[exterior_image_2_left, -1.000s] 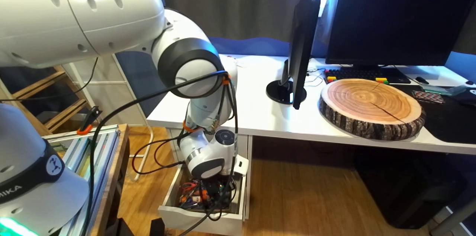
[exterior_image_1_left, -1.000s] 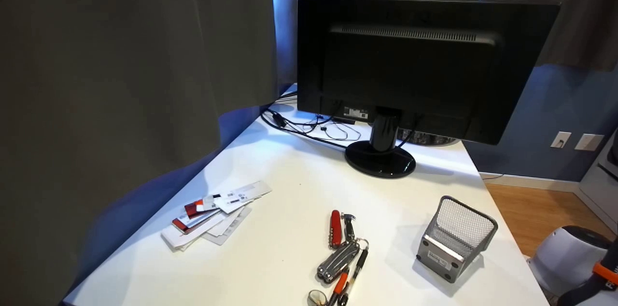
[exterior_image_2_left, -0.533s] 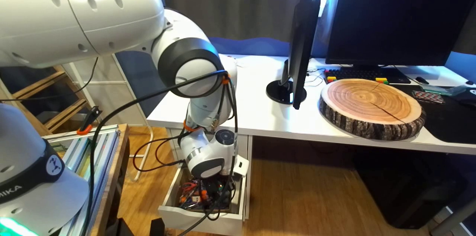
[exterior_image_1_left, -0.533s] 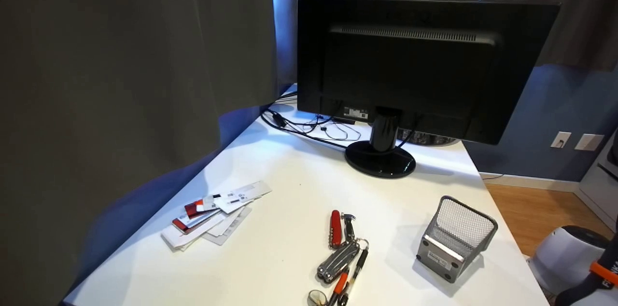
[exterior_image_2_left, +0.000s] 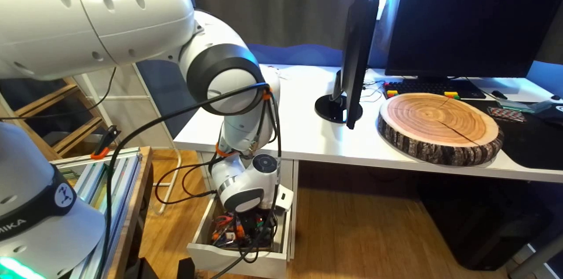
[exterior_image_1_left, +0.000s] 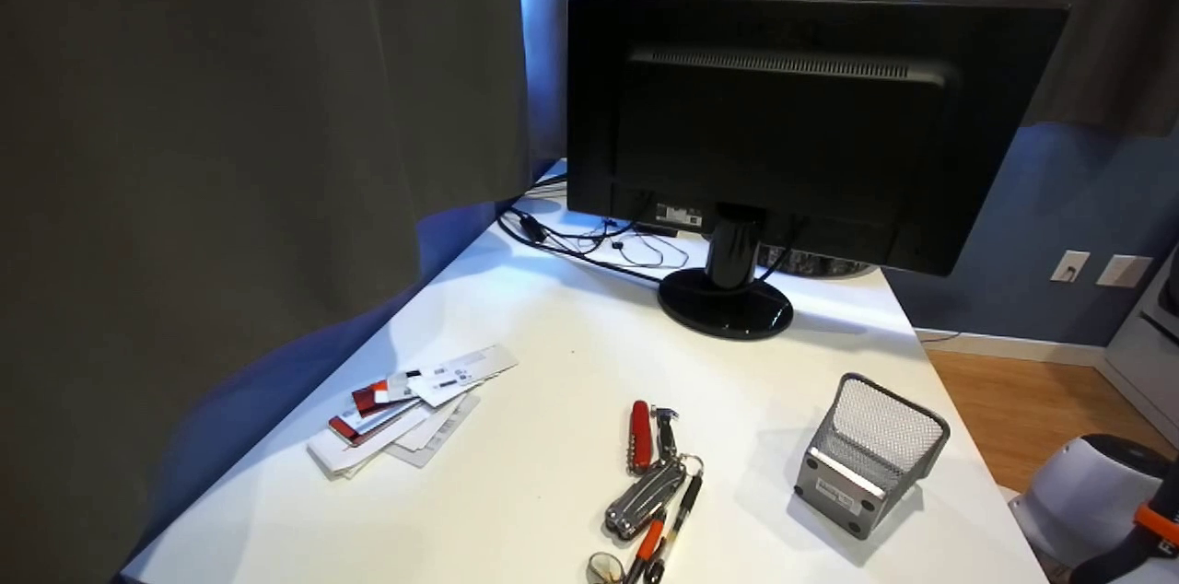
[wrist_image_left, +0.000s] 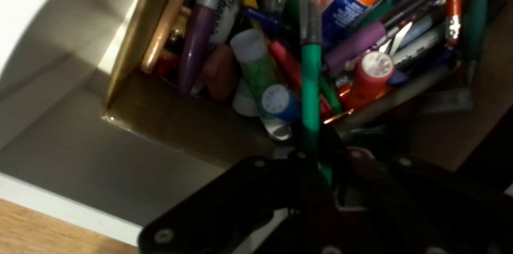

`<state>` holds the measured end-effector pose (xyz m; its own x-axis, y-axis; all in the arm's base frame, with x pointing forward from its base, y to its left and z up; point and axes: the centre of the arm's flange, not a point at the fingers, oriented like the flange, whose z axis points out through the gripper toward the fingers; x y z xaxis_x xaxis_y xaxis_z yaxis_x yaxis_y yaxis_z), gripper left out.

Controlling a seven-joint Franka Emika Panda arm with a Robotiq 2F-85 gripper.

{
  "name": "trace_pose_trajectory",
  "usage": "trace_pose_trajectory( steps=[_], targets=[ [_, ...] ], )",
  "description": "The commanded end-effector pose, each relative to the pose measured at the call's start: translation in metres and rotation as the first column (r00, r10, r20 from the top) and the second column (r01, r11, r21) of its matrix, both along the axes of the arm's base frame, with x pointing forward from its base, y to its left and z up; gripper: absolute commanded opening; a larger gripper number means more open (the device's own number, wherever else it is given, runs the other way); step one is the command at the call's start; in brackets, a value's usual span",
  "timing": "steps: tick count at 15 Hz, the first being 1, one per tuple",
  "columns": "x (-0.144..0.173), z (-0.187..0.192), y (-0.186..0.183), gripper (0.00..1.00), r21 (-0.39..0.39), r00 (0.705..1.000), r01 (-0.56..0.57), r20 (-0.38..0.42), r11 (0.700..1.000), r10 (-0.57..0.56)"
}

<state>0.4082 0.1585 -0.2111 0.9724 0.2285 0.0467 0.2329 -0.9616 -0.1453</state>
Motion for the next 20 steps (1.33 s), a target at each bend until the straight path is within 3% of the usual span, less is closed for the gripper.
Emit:
trace_pose_trajectory(
  steps=[1,10,17,20],
  targets=[
    [-0.019,0.015,-0.008,0.03,-0.016,1.0,-0.007,0.005,1.0,0.008],
    [-0.043,0.099,-0.006,0.03,0.001,0.99,-0.042,0.138,0.999,0.041],
    [-0.059,0.175,-0.003,0.03,-0.031,0.979,-0.064,0.194,0.997,0.069],
    [-0.064,0.202,-0.003,0.03,0.051,0.957,-0.119,0.273,0.992,0.101]
  ],
)
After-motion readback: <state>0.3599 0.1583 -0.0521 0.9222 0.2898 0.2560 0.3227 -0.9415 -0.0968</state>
